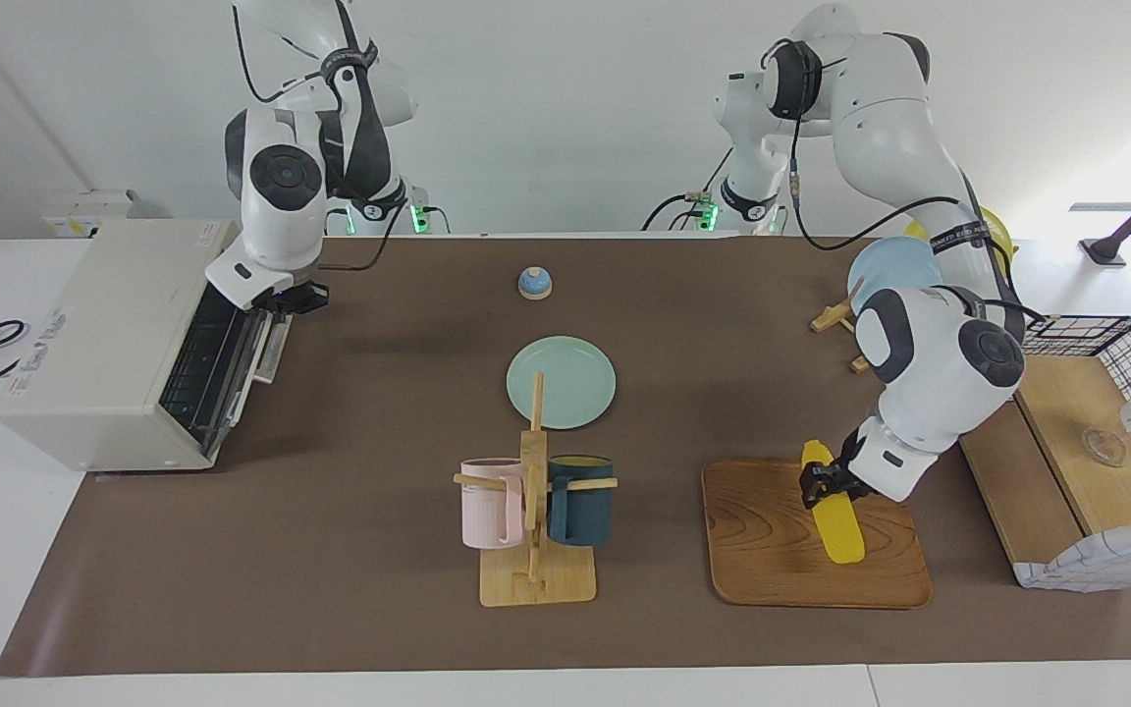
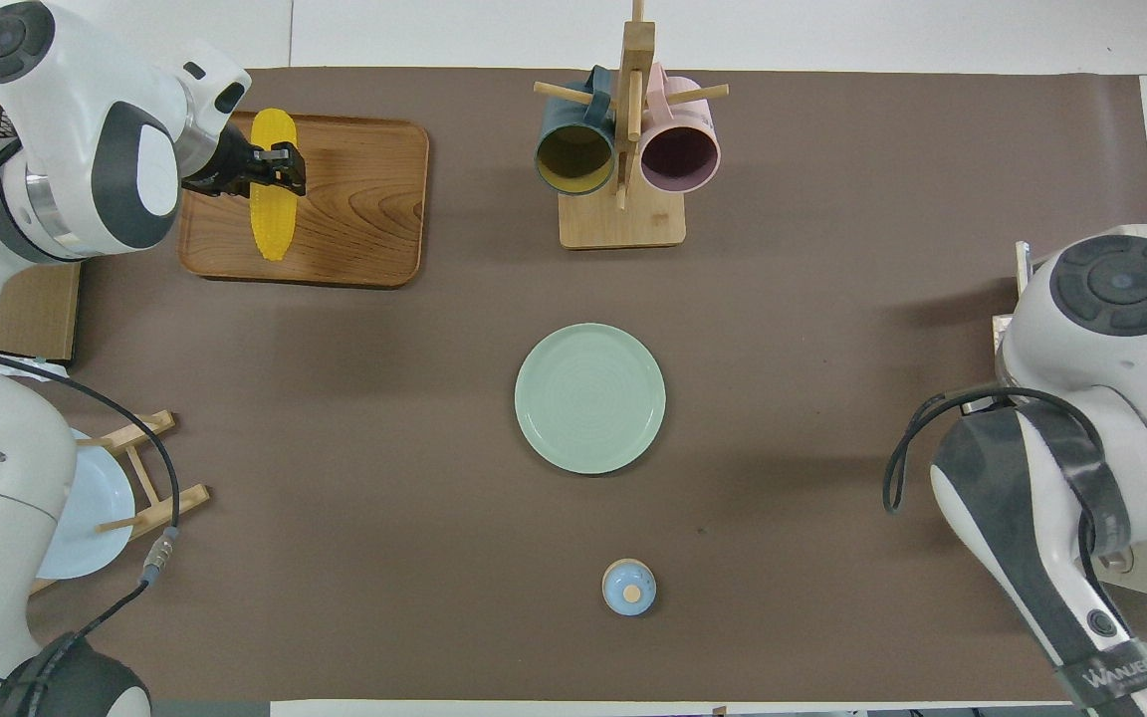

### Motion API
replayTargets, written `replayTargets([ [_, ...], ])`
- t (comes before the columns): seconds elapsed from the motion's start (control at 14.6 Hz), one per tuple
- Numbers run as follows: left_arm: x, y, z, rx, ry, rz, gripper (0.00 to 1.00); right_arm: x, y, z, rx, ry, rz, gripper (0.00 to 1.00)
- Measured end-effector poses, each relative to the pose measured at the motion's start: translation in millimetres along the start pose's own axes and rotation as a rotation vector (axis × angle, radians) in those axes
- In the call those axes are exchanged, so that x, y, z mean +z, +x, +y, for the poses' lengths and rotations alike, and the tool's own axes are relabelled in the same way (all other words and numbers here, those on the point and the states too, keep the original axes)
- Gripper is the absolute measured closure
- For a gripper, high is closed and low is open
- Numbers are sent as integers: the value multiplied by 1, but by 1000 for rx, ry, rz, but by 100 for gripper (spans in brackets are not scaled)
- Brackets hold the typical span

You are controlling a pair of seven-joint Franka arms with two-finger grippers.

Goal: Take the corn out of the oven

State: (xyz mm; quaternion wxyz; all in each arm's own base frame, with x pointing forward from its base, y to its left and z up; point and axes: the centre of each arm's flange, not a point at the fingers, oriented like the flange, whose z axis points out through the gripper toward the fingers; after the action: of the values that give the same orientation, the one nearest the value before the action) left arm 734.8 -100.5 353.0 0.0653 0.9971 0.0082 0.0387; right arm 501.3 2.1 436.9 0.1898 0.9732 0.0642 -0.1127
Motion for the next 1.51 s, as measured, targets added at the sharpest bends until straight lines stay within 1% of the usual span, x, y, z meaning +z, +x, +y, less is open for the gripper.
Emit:
replayTargets([
  [0.14, 12, 6, -8, -11, 5, 20, 44, -1, -3, 24, -13, 10, 0, 99],
  [0.41, 37, 15, -8, -14, 12, 25, 44, 3, -14, 62, -37, 28, 1, 99],
  [0.82, 41, 21, -13, -18, 17, 42, 44, -2, -21, 73, -39, 32, 9, 99],
  [0.96, 40, 21, -13, -16, 17, 45, 28, -12, -25, 75, -38, 31, 7, 99],
  [1.03, 39, 22, -12, -16, 17, 50, 17, -22, -27, 77, -34, 28, 4, 99],
  [1.1, 34, 23, -12, -15, 16, 59, 4, -35, -28, 78, -29, 35, 10, 99],
  [1.16, 26, 26, -12, -14, 15, 72, 0, -51, -28, 77, -23, 62, 26, 99],
  [1.3, 4, 26, -11, -18, 9, 81, 0, -82, -28, 74, -11, 140, 52, 99],
  [1.37, -12, 25, -13, -25, 9, 77, 0, -96, -26, 74, -6, 180, 63, 99],
  [1.51, -58, 21, -29, -48, 23, 78, 0, -121, -18, 72, -9, 215, 82, 99],
])
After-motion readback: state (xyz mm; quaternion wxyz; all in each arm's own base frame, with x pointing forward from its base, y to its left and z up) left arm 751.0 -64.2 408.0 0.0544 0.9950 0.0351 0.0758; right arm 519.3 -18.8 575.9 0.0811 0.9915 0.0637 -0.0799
